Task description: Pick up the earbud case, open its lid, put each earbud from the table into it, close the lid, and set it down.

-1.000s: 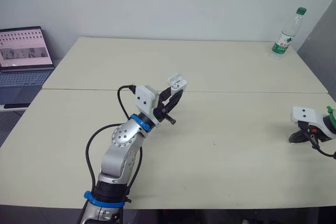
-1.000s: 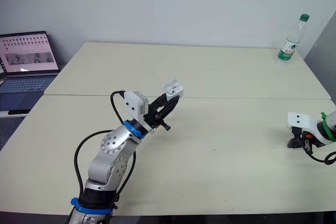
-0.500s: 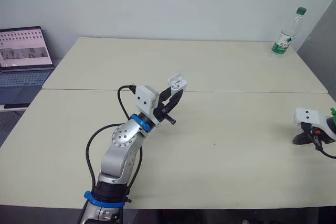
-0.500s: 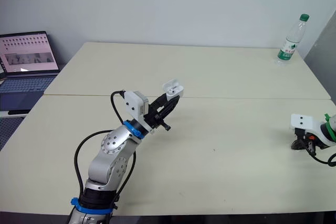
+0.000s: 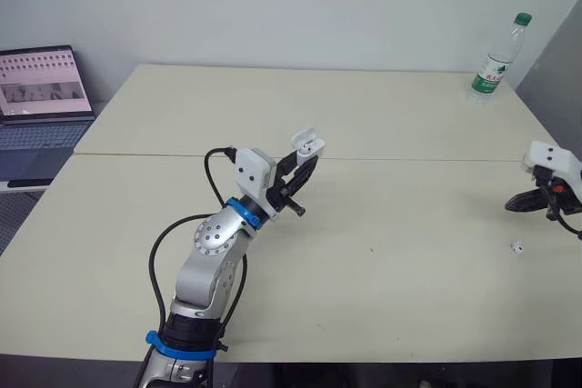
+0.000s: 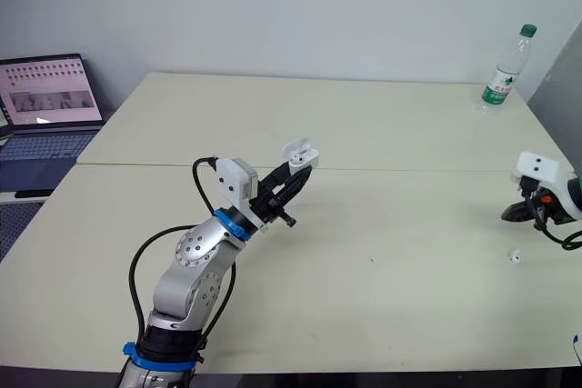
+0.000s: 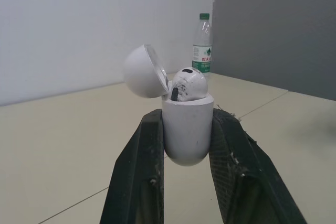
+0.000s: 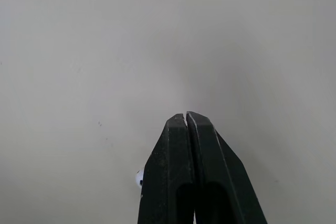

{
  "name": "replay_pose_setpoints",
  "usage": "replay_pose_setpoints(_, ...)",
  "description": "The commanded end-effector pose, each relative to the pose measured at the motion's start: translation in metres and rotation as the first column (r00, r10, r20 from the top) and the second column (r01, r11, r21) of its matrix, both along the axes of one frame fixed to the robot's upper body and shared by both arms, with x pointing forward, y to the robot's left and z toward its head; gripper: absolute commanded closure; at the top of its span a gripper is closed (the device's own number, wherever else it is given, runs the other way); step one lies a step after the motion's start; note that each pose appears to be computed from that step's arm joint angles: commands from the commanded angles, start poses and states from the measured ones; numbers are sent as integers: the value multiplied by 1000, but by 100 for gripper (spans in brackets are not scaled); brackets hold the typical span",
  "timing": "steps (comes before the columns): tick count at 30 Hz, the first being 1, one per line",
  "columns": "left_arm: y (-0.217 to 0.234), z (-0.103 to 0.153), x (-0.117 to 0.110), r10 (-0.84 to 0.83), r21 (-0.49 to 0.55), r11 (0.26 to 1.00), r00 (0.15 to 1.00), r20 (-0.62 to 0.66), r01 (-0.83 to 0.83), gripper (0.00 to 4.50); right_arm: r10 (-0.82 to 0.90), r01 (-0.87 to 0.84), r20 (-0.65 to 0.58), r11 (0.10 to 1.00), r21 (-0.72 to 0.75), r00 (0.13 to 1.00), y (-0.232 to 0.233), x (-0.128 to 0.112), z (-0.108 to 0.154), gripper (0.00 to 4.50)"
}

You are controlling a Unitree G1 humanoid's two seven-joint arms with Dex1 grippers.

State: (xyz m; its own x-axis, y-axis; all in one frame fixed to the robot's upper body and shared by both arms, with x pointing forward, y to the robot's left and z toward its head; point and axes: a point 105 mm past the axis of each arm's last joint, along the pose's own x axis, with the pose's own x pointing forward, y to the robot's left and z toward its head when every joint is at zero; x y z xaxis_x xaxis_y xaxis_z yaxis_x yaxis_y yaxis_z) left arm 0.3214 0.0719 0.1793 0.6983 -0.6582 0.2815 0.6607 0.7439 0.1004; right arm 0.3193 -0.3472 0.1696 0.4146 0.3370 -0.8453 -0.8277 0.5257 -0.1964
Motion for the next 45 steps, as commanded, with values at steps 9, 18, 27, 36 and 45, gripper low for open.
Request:
replay_pose_setpoints(9,-7,14,-5,-29,-3,1000,997,68,29,370,567,-574,-130,744,-342,813,-2,-32,-21,178)
replay_pose_setpoints(18,-6,12,-7,-15,0,1000,998,65,15,370,644,-654,-179,647,-392,744,-6,-36,-33,147)
replay_pose_setpoints(27,-6,15,-5,-14,0,1000,997,72,14,370,662,-667,-187,609,-429,726,-6,-31,-43,236)
replay_pose_setpoints(36,-5,16,-5,-9,-2,1000,997,70,10,370,661,-667,-210,579,-469,720,-9,-26,-50,236)
replay_pose_setpoints(45,-4,16,-6,-2,-4,1000,997,71,2,370,656,-659,-204,581,-477,726,-8,-22,-55,236)
